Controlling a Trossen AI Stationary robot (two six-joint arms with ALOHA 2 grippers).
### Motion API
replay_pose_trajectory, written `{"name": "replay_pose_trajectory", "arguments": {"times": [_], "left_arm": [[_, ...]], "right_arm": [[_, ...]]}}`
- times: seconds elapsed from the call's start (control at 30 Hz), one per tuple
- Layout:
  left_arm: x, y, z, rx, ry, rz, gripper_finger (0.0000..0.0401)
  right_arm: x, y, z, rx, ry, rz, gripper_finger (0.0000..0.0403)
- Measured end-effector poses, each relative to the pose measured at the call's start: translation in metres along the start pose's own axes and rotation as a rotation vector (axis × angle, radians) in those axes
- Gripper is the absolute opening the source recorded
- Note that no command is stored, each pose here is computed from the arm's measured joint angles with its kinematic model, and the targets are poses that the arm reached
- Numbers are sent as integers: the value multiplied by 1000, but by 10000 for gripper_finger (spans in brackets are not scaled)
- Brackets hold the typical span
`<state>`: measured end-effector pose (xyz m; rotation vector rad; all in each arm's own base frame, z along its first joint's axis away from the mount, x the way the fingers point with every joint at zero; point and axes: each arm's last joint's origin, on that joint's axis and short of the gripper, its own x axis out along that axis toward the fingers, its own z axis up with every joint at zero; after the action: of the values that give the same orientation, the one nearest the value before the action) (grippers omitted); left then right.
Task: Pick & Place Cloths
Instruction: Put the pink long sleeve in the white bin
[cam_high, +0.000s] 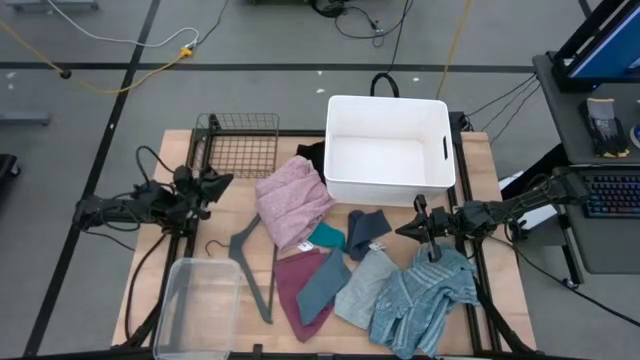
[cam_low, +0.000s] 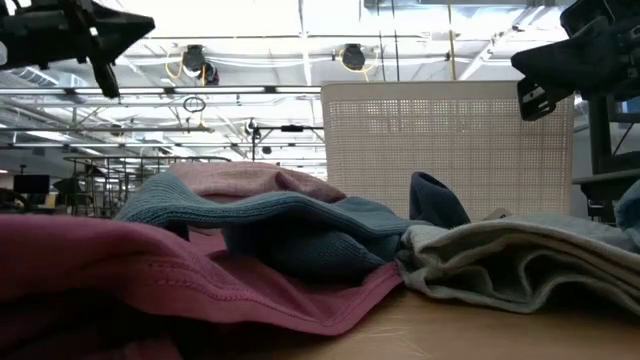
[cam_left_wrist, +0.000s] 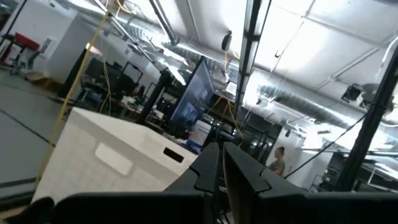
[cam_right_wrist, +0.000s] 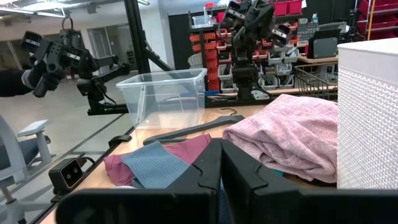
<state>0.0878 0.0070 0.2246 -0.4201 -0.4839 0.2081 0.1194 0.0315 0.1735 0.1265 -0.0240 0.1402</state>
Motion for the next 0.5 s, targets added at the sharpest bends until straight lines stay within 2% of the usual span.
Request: {"name": "replay_pose_trajectory", "arguments": {"times": [0.17,0.33,0.5], "left_arm": [[16,-13,20,68,32,8,24],[44,-27,33,128,193,60,24],[75,-41,38,111,328,76,24]], "right_arm": [[0,0,0,0,0,0,4],[0,0,0,10,0,0,4],[0,0,1,153,-14,3,4]]}}
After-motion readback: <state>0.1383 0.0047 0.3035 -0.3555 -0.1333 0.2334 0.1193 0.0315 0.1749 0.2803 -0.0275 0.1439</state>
